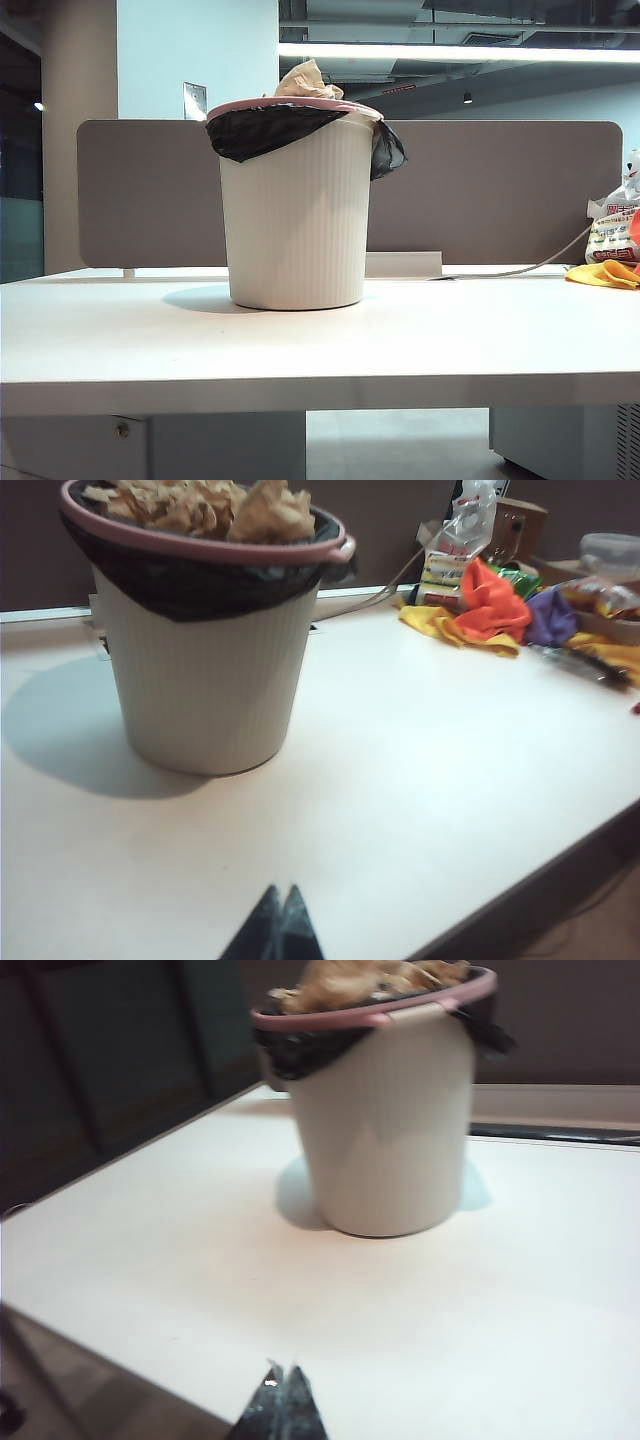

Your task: Pick up all the trash on the table and put it in the trash can.

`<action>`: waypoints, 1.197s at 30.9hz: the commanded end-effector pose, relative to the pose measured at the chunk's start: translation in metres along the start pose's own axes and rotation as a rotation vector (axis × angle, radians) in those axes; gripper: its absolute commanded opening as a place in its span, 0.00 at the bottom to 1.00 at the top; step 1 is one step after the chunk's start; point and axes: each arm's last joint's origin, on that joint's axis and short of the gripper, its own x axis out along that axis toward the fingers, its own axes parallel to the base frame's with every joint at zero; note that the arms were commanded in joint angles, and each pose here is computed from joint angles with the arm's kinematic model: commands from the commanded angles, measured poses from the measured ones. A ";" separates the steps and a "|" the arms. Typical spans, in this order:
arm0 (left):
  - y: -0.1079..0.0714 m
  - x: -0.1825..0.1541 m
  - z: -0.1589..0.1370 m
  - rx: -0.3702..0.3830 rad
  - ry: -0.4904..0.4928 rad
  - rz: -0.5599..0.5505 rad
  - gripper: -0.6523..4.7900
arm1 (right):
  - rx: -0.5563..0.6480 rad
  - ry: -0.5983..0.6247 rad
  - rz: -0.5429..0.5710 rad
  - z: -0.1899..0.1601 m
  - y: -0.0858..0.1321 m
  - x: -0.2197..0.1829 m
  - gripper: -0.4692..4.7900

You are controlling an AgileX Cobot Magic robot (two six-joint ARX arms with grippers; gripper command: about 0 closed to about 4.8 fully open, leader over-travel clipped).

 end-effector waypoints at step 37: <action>0.024 0.034 -0.135 -0.066 0.090 0.041 0.11 | 0.073 0.252 -0.153 -0.103 -0.026 0.018 0.09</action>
